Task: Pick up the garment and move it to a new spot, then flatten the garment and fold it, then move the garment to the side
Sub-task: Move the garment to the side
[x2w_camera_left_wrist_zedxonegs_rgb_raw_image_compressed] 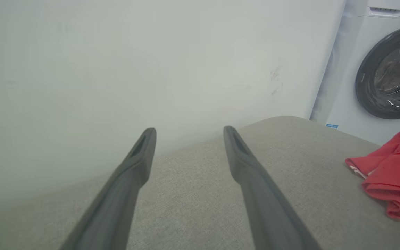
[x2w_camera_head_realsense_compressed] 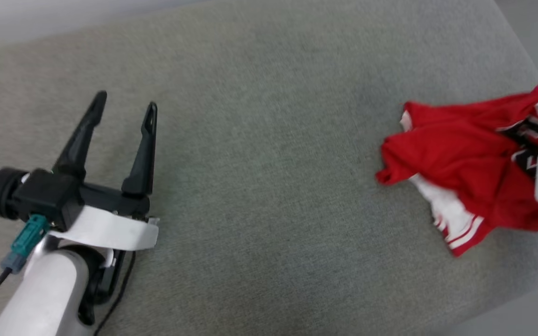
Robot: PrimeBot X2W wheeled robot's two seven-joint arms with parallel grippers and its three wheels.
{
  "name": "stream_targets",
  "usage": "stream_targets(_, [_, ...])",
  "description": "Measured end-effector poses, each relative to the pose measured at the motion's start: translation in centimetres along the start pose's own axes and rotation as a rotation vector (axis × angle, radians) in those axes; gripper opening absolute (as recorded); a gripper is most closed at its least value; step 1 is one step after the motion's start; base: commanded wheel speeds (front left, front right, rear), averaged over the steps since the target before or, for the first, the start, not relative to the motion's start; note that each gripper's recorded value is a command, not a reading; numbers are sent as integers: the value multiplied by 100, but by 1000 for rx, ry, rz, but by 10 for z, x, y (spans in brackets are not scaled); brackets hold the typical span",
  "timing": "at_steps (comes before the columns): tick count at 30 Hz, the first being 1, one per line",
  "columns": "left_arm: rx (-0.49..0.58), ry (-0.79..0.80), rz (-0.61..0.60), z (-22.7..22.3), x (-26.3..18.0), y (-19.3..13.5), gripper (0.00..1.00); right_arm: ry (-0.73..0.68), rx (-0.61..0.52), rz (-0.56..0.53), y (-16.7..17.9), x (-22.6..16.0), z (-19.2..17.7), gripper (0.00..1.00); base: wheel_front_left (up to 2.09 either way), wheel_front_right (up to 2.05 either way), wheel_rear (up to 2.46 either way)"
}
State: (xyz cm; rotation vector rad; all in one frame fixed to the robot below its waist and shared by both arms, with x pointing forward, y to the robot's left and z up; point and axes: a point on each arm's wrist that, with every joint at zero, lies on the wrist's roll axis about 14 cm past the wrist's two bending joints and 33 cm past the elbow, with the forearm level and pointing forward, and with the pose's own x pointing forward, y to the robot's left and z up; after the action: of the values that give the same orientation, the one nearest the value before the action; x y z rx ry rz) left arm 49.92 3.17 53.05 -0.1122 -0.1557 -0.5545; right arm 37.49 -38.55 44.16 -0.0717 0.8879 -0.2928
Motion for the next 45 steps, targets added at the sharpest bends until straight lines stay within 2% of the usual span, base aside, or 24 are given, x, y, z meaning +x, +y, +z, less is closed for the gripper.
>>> stream_targets(8, [-50,32,-75,-47,39,-1,100,-43,37,-246,-73,28,16,0,0,0,0])
stream_targets(11, [-38,40,-80,-61,47,7,100,-77,43,-309,-88,38,25,0,0,0,0])
stream_targets(14, [-35,56,-85,-76,51,14,100,-115,28,-339,-89,53,29,0,0,0,0])
stream_targets(15, [-35,59,-83,-80,51,16,100,-125,32,-341,-87,59,29,25,0,0,0])
stream_targets(16, [-36,62,-80,-83,52,19,100,-126,31,-343,-85,65,25,38,0,0,0])
stream_targets(17, [-38,64,-76,-85,52,20,100,-124,33,-343,-82,70,21,100,0,0,0])
stream_targets(23, [-30,67,-68,-84,50,23,100,-173,55,-390,-90,74,13,100,0,0,0])
stream_targets(29, [-46,58,-30,-70,39,21,100,-272,85,-448,-113,47,21,100,0,0,0])
stream_targets(36, [-81,62,67,-48,6,19,100,-326,86,-444,-127,9,-1,100,0,0,0])
stream_targets(41, [-72,68,150,-28,-27,23,100,-378,91,-344,-97,-3,-17,100,0,0,0])
stream_targets(45, [-59,70,226,-12,-56,30,100,-411,78,-204,-42,-4,-28,100,0,0,0])
